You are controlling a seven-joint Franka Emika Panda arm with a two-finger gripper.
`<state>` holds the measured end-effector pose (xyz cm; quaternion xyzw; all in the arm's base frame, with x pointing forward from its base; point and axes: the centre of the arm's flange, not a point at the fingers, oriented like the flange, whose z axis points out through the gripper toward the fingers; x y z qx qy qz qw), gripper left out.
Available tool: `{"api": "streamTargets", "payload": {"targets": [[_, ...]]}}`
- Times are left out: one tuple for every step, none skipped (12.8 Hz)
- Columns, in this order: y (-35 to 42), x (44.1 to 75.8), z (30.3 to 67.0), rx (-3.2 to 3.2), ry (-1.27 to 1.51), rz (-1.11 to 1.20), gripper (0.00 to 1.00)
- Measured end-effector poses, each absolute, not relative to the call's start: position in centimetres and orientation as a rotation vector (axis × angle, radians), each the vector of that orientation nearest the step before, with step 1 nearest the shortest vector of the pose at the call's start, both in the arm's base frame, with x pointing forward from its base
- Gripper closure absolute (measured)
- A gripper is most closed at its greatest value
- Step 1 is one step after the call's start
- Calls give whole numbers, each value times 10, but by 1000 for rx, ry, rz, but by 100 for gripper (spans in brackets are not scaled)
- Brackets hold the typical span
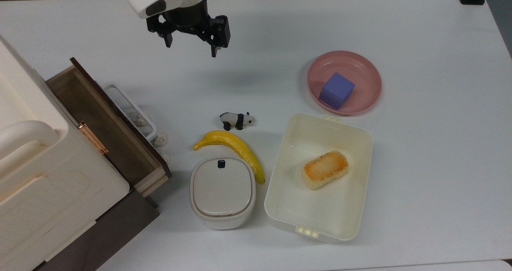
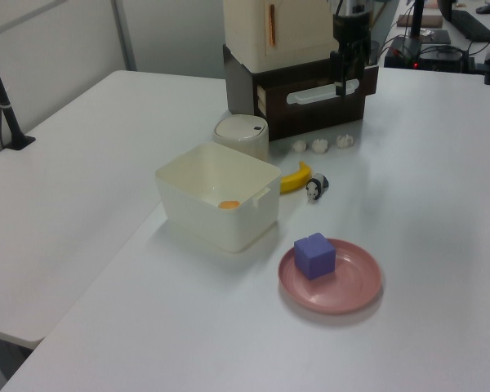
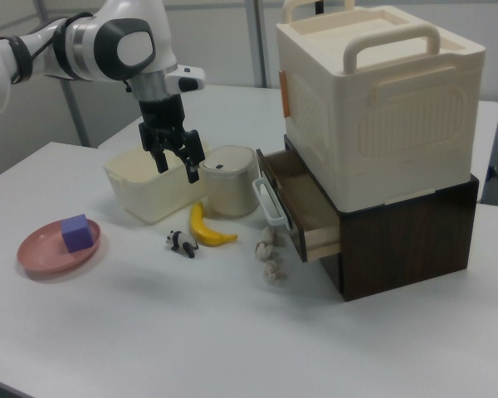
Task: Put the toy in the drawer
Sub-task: 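Move the gripper toward the black-and-white panda toy, then lower the gripper onto the panda toy and close it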
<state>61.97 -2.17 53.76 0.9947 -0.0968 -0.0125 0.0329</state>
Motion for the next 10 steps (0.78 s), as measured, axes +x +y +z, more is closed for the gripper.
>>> {"api": "streamTargets", "payload": {"targets": [[-21,620,537,3062,-297,-43,0],[-19,620,535,3064,-316,-49,0],[-18,620,533,3068,-359,-53,0],[-17,620,530,3070,-445,-63,0],[-16,620,527,3068,-510,-72,0],[-15,620,524,3060,-596,-84,0],[-14,622,515,3035,-726,-108,0],[-13,624,507,3015,-801,-122,0],[-12,627,497,2991,-879,-127,0],[-9,633,477,2956,-1000,-126,0]]}}
